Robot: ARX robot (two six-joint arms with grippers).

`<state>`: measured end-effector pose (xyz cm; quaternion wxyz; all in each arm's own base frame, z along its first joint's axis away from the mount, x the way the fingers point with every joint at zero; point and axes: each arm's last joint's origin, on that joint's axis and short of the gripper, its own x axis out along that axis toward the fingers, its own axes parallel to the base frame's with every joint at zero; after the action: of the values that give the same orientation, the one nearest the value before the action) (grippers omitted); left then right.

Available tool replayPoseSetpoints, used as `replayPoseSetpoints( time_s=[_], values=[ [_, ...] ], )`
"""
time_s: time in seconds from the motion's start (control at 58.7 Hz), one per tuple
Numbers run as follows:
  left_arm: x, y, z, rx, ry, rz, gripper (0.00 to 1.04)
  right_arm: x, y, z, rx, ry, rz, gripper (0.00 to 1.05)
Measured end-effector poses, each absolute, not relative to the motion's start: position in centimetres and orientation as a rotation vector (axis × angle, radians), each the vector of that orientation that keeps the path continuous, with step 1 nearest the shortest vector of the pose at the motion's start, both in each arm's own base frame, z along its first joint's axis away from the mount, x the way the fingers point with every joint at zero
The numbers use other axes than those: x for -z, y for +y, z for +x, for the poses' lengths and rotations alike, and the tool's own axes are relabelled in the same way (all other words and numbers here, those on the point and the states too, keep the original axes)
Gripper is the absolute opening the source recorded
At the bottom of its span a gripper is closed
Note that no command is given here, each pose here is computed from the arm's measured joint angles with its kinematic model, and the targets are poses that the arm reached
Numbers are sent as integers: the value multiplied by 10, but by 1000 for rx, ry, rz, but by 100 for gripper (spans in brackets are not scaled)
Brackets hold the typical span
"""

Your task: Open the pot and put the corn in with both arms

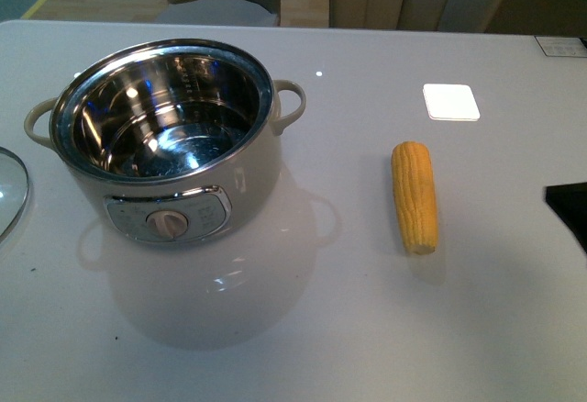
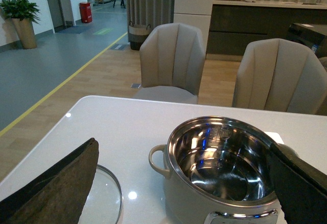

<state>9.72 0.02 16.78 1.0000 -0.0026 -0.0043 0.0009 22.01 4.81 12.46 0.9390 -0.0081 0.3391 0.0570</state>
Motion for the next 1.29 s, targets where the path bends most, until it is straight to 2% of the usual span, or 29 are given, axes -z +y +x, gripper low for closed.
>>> replayPoseSetpoints(
  time_s=[0.17, 0.392, 0.732, 1.295],
  values=[
    [-168, 0, 97, -2, -9, -5, 98, -98, 69, 262, -145, 776, -53, 96],
    [-168, 0, 97, -2, -9, -5, 98, -70, 90, 296, -104, 855, -87, 96],
    [-168, 0, 97, -2, -9, -5, 98, -36, 109, 321, -52, 959, -87, 96],
    [-168, 0, 97, -2, -9, -5, 98, -16, 125, 348, -40, 988, -65, 96]
  ],
)
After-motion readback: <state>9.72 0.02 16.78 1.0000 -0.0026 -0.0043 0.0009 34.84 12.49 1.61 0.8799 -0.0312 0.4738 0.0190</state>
